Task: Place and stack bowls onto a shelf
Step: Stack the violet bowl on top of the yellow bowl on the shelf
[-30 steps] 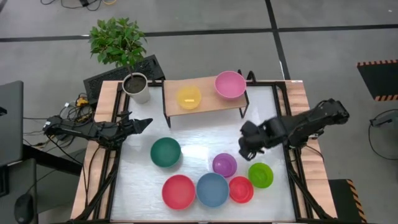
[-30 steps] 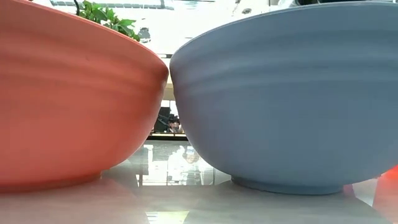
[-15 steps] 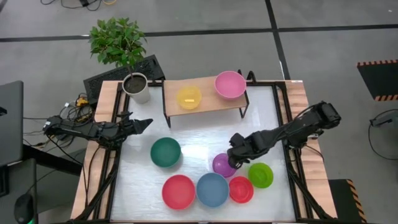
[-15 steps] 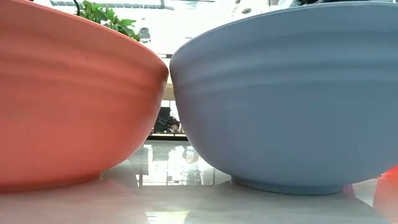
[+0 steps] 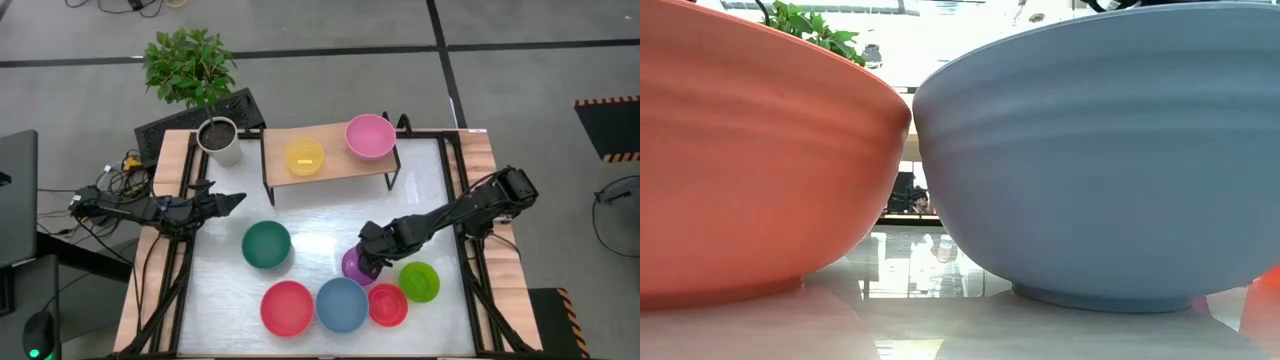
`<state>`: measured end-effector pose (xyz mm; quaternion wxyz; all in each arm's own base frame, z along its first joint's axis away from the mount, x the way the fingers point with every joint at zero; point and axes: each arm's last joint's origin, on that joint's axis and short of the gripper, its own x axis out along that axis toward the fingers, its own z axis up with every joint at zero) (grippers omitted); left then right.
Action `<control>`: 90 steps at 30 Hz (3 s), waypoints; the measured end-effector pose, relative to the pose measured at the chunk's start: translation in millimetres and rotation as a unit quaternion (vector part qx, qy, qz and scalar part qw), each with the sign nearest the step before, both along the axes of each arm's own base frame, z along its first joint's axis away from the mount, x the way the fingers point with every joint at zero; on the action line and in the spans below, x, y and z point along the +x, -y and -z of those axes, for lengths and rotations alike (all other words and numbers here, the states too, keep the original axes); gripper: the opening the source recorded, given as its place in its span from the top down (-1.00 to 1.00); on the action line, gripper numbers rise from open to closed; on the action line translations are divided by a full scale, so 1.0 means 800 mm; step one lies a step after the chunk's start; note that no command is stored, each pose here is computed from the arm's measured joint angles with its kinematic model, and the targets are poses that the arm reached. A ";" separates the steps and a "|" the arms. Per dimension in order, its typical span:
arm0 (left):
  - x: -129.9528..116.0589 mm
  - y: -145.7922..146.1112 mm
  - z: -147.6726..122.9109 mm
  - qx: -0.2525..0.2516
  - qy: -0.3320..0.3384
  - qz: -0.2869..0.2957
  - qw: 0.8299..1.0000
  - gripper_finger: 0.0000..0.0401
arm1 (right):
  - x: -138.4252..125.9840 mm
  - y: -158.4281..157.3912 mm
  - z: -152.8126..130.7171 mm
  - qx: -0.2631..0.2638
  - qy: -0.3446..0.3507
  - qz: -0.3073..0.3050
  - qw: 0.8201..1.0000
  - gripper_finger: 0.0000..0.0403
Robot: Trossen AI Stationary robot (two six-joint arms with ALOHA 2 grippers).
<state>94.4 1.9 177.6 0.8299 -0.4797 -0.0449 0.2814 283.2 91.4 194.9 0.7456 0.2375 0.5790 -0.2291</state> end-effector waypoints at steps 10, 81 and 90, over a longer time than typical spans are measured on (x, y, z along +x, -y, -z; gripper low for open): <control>0.000 0.000 0.000 0.002 -0.001 0.000 1.000 0.30 | 0.003 0.002 0.000 0.004 0.008 0.002 1.000 0.03; -0.003 0.000 0.010 0.023 -0.058 0.018 0.998 0.30 | 0.136 0.328 -0.195 -0.053 0.256 0.106 0.959 0.90; -0.003 0.000 0.010 0.024 -0.058 0.014 0.998 0.30 | 0.126 0.333 -0.201 -0.054 0.252 0.112 0.960 0.77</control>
